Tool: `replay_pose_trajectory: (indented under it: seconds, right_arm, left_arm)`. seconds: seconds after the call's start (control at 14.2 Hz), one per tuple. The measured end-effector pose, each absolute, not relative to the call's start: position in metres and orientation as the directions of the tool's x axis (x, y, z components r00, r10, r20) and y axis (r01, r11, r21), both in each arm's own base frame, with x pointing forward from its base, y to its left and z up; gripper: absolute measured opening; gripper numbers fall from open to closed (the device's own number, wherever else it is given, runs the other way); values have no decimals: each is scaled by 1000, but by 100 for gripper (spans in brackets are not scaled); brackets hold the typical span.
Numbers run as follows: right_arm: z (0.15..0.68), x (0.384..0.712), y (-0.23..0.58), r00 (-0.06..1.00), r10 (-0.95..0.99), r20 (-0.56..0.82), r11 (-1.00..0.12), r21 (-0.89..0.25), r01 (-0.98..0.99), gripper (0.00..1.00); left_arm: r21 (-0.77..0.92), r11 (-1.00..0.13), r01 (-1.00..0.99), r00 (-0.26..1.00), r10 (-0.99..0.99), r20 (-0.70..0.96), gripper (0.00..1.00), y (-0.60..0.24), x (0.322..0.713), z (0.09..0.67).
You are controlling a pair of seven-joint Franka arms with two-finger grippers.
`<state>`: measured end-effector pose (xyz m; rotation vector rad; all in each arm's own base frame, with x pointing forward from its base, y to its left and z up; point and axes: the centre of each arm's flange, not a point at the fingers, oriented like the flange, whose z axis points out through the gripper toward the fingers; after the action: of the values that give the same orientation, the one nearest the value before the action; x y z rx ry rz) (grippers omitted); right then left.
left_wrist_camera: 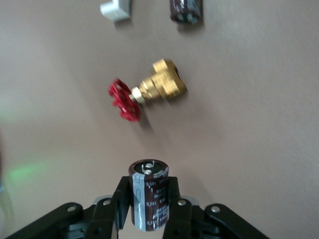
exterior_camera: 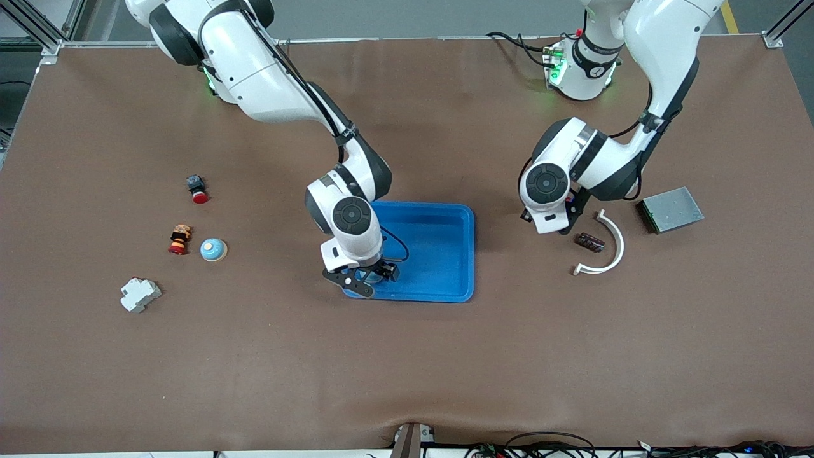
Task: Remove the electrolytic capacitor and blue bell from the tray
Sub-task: 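Place the capacitor inside the bracket arc while the right gripper lifts the bell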
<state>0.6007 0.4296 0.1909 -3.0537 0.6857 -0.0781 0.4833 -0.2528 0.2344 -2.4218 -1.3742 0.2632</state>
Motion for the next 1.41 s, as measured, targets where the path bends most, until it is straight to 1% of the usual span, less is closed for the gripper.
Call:
replay_pose_trajectory:
  seconds: [0.07,0.21,0.28,0.42,0.56,0.92,1.2,1.41]
  right_arm:
    - [191,601,430,903,-427,47,-904,-23,-427,100]
    - [192,601,430,902,-428,49,-904,-24,-427,96]
    - [192,602,429,902,-428,49,-904,-24,-428,89]
    - [192,602,429,902,-429,50,-903,-24,-429,65]
    - [193,603,429,902,-429,51,-903,-25,-429,64]
    - [197,604,431,902,-429,52,-903,-27,-428,64]
    - [215,607,433,903,-429,25,-903,24,-430,64]
    - [234,610,429,928,-373,7,-926,54,-373,64]
  left_arm:
    - [-376,-471,798,507,862,-4,34,-256,482,228]
    - [-366,-469,804,497,867,-19,34,-269,478,215]
    - [-359,-465,809,492,871,-21,34,-279,473,210]
    - [-356,-462,813,488,873,-17,34,-300,461,203]
    - [-354,-464,812,491,871,-14,34,-306,458,203]
    - [-352,-459,816,494,869,13,34,-287,469,201]
    - [-348,-458,818,502,864,45,34,-271,478,199]
    - [-358,-459,813,515,853,77,34,-250,485,188]
